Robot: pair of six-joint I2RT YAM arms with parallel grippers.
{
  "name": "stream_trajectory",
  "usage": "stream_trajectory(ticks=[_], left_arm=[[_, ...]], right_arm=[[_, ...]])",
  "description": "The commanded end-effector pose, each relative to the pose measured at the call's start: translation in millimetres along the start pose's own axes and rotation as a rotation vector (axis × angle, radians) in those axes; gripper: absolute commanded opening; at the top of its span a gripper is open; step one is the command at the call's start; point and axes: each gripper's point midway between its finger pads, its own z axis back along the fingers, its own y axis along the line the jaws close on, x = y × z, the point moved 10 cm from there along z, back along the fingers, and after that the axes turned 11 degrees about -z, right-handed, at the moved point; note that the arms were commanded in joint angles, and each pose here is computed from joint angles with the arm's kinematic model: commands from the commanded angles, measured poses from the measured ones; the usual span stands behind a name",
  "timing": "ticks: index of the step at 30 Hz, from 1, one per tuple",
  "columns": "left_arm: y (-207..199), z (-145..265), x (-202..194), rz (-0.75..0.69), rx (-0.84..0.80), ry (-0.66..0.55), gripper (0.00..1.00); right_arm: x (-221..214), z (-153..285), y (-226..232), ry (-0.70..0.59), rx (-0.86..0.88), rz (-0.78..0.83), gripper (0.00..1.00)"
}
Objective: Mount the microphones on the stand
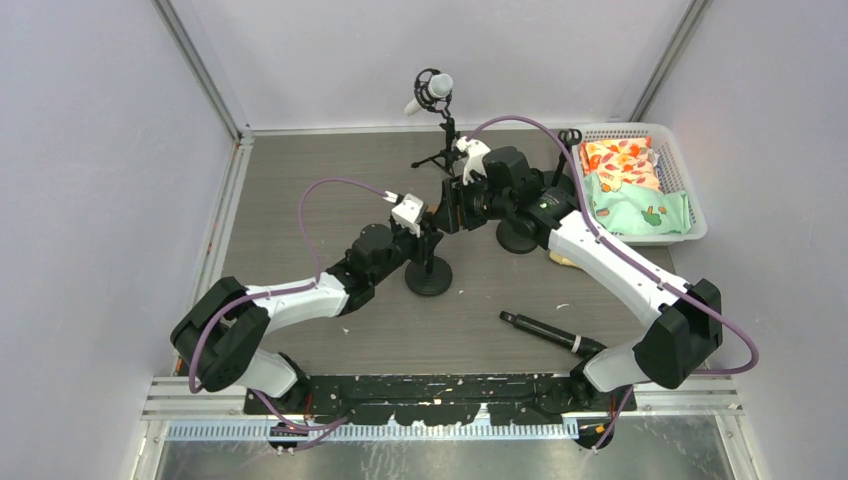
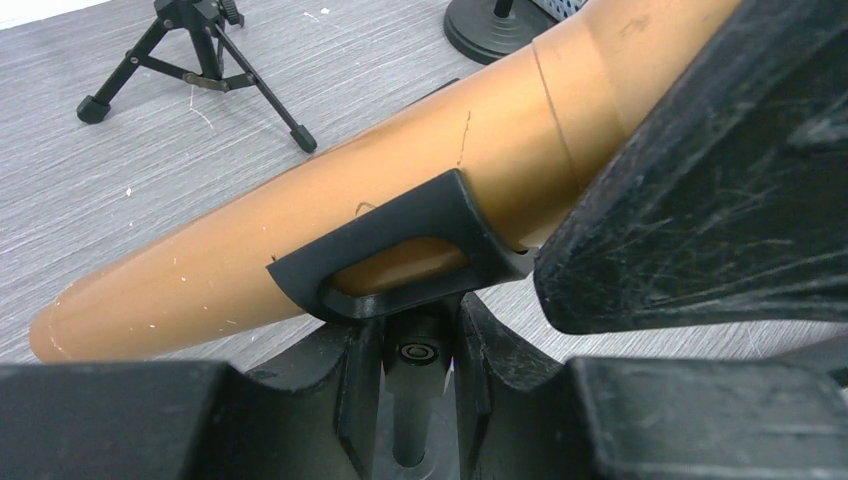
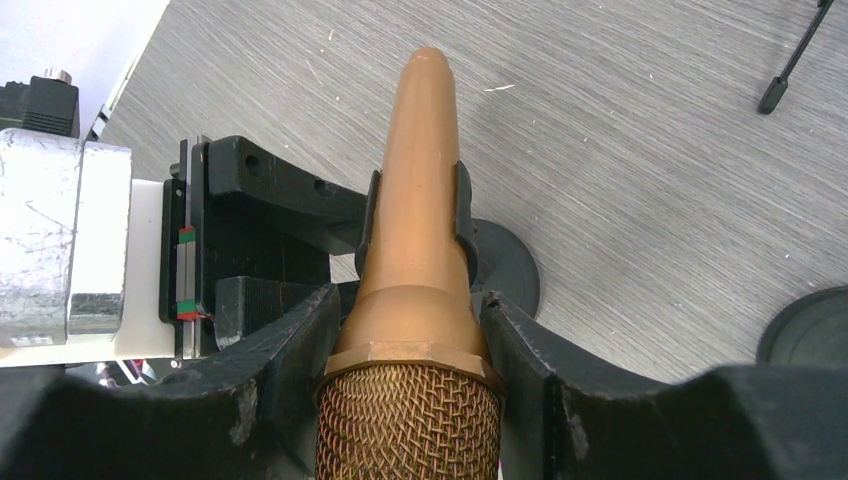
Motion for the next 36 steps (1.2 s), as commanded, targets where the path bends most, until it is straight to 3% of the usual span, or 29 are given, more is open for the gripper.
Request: stream_trajectory(ticks=[1,7,10,16,20,24,29,36], left_arm=[[-26.5,3.5,13.5,-0.04,-0.169,-0.061,0.0],[-22.5,6.8,7.1,-0.027,-0.111,-0.034,0.0],[-21.7,8.3,3.2,-0.023,-0.101,-0.023,0.0],[-17.3,11.5,-1.9,-0.002,-0.035,-0.022,0.0],[-10.7,14.3,0.9,0.009,0.048,-0.038,0.0],[1.1,11.5,13.9,0.011,0.153,-0.091,0.0],[11.8,3.1,40.9,-0.049,0.148,-0.16,0.0],[67.3,-13.6,67.7,-0.073,0.235,-0.255,0.0]], right_arm=[[-25.3,-22.7,-24.6,0.11,-0.121,0.015,0.11],[-9.1,5.1,-11.4,-0.018,-0.092,0.044,0.64],[7.7,29.9,4.8,-0.095,-0.035,0.059,0.75],[31.3,85.0,35.0,-0.256,0.085,0.108,0.85],[35.0,115.7,47.7,-0.391,0.176,0.15,0.86],[26.5,133.7,42.2,-0.524,0.161,0.177,0.86],[13.1,136.2,30.7,-0.527,0.102,0.188,0.86],[0.3,135.2,21.7,-0.519,0.074,0.183,0.84]])
